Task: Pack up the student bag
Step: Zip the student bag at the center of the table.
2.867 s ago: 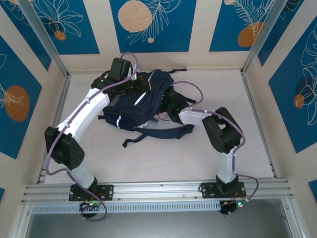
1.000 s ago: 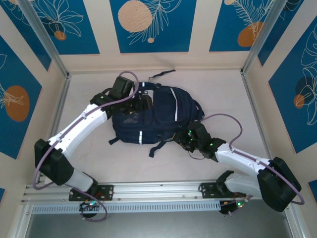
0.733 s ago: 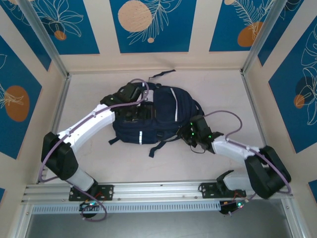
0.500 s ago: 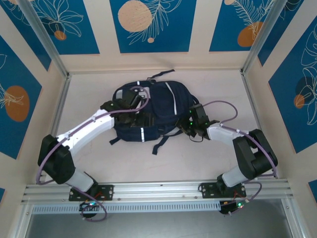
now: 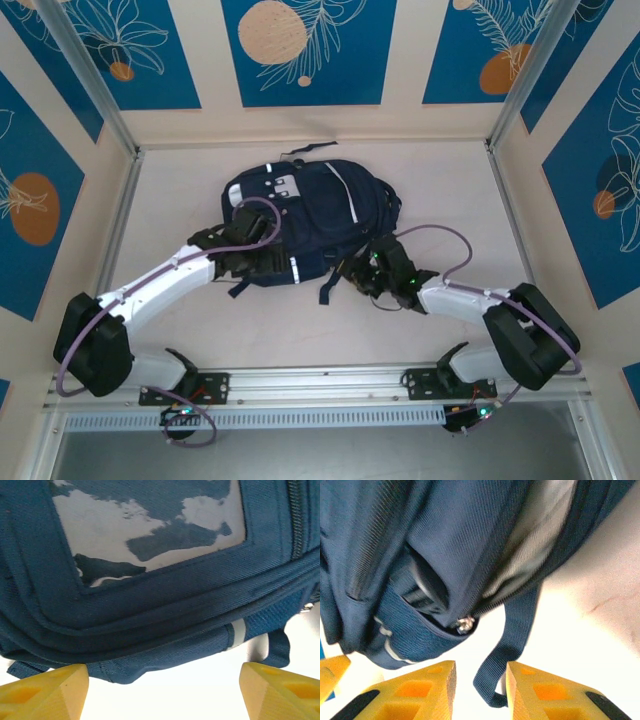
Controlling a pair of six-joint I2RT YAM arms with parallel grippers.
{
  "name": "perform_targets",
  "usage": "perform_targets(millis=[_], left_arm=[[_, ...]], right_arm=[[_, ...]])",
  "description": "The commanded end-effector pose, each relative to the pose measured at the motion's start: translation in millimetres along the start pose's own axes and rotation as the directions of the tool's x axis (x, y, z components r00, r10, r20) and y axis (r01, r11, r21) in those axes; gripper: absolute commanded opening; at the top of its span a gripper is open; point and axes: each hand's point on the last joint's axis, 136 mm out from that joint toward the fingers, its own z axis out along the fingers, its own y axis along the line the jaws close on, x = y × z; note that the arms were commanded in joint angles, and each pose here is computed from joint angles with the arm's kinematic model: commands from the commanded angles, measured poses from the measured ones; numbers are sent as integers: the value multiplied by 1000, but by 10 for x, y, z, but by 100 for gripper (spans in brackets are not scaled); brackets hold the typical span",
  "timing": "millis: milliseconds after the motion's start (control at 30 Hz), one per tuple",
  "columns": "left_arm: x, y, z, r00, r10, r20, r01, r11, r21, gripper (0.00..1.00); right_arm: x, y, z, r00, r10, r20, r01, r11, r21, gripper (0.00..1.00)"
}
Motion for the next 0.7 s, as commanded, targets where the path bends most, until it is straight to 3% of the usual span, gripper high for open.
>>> perform_targets(millis=[0,533,667], left_arm=[[-182,44,-105,995,-58,87,56,998,14,78],[-201,232,-128,984,-143,103,142,990,10,76],[-190,327,-140,976,-182,121,184,983,-3,76]], right_arm=[[-96,218,70,996,34,77,-28,996,-80,33],[-99,167,507,995,65,80,-56,993,-108,34],[-117,210,549,995,57,83,-46,991,-122,28]])
